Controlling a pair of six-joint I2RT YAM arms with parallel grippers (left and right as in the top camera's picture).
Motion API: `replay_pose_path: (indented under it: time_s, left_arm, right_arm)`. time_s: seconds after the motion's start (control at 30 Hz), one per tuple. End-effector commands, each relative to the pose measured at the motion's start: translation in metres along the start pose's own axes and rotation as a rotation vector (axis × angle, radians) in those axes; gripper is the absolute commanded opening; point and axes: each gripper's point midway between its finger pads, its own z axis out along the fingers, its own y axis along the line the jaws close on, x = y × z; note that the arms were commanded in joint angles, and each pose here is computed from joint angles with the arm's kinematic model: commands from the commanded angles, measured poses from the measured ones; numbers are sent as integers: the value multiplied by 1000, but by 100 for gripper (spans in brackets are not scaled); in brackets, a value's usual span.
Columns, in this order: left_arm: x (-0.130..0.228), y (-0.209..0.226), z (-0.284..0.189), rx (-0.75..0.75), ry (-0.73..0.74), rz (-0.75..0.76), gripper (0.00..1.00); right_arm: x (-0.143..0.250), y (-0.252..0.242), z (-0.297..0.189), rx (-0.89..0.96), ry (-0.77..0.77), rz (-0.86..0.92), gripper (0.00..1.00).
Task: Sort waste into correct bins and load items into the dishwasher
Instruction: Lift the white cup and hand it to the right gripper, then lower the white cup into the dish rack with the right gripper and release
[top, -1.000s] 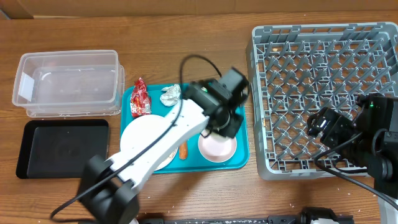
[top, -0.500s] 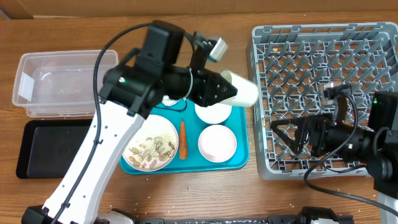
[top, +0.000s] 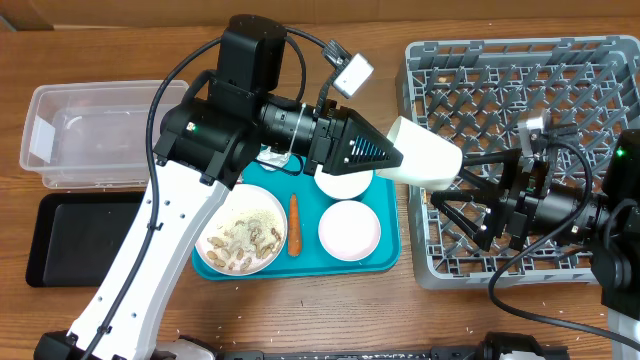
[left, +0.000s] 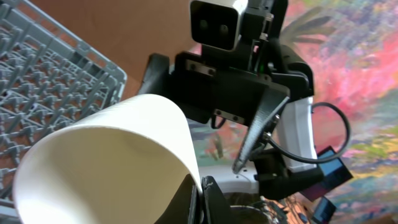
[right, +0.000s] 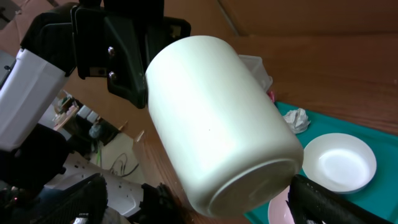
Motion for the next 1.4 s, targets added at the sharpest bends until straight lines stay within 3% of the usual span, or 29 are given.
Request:
replay_pose_path:
  time_s: [0.0,0.2,0.43,0.5,0.53,0.57,0.63,0.67,0.87,1.07,1.23,1.37]
  left_arm:
    - [3,-24,0,105,30,8,4]
    - [4,-28,7,121,43,37,4]
    - [4,-32,11,133,52,67,4]
    - [4,-31,12,130,50,71,5]
    - [3,-31,12,131,50,76,21]
    - [3,-31,12,130,48,81,43]
    - [1,-31,12,124,44,96,68]
    - [0,-31,11,123,40,106,100]
    - [-9,-22,-6,86,1,73,100]
    - [-17,-17,-34,78,-44,12,100]
    - [-19,-16,-46,84,-60,4,100]
    - [-20,-11,-45,49,-73,2,100]
  right_arm:
    - [-8,6,-3,1,-21,-49,92]
    - [-10,18,-3,-75,-25,-60,84]
    - [-10,18,-4,-75,-25,-59,56]
    - [-10,18,-4,-75,-25,-60,55]
    - [-10,19,-4,-74,-26,-63,55]
    - [-10,18,-4,-64,-27,-64,55]
    - [-9,13,-5,-9,-31,-74,53]
    - [-9,10,-7,25,-35,-77,52]
    - [-12,-19,-25,320,-83,31,45]
    - [-2,-61,-68,727,-109,176,45]
    - [29,-93,-112,1061,-110,389,45]
    - [62,-102,-116,1130,10,518,45]
